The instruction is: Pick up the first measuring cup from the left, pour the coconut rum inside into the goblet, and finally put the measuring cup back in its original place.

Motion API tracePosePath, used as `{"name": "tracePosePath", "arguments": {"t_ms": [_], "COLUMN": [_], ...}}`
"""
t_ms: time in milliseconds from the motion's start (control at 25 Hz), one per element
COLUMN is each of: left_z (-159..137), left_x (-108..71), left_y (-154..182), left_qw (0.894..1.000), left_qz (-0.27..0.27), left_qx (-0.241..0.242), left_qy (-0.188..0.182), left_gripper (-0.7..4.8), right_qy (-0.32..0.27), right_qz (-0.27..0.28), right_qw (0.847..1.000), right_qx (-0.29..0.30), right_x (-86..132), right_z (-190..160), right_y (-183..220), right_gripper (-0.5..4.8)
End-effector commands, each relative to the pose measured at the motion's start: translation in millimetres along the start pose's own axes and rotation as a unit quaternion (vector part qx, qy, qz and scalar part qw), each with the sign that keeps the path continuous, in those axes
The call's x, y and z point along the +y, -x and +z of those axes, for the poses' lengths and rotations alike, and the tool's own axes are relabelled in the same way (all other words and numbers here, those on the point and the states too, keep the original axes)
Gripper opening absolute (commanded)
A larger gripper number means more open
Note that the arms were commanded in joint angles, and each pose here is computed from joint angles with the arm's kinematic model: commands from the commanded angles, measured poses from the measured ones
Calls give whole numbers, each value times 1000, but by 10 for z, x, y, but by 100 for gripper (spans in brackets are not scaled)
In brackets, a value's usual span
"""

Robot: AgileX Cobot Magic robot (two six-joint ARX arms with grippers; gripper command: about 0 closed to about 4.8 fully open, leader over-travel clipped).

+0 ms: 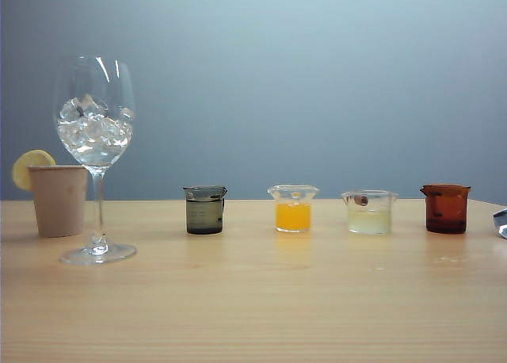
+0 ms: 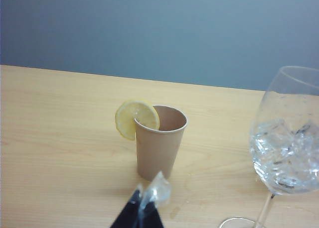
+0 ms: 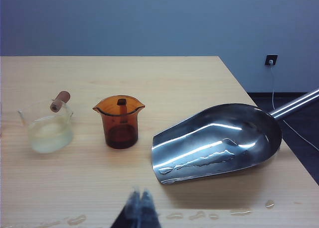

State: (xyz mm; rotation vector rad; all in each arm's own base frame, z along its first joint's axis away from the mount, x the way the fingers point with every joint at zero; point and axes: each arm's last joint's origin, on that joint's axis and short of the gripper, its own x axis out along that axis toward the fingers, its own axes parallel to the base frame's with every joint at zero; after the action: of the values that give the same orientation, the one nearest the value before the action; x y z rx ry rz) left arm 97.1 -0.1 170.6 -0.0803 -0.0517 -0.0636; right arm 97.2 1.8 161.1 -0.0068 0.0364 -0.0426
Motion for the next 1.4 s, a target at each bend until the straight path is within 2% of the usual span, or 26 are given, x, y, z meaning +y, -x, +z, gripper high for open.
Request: {"name": "tracePosePath", "arguments": {"t_ms": [40,399,479,639,799,959,1079,1198,1278,1358,1398], "left_z": [19,52,199,529,913,1193,1399,1563,1716,1814,1883], "left_x": [-3,-6,-21,-65,-119,-164,-188,-200,-217,-223,-228], "left_y": [1,6,39,158,300,317,245,155,75,17,-37], "left_qw": [1000,1000,1000,1000,999,998,997,995,993,993,993], "left_qz": [-3,-3,-3,-6,-26,-57,-78,-87,-105,-108,-109], "left_qx": [-7,-12,-14,-6,-34,13,24,31,35,38,42], "left_qy": [1,0,0,1,-4,-1,-8,-28,-29,-31,-32], "left_gripper": [-5,-5,-6,-6,-5,-6,-5,-5,-5,-5,-6], "right_qy": [-3,-4,-20,-23,-47,-53,-67,-72,-77,-79,-68], "right_qz": [-9,-9,-1,3,28,51,78,105,116,126,142], "right_qw": [1000,1000,999,999,997,996,993,990,988,987,987], "right_qx": [-7,-16,-40,-38,-53,-42,-52,-65,-62,-54,-43], "right_x": [-5,-6,-7,-19,-13,10,57,166,328,501,719], "right_z": [4,62,257,610,1039,1466,1732,1878,1919,1900,1860], "right_y": [-3,9,61,201,268,156,33,-84,-183,-253,-311], "right_gripper": [-6,-6,-6,-6,-6,-6,-6,-6,-6,-6,-6]}}
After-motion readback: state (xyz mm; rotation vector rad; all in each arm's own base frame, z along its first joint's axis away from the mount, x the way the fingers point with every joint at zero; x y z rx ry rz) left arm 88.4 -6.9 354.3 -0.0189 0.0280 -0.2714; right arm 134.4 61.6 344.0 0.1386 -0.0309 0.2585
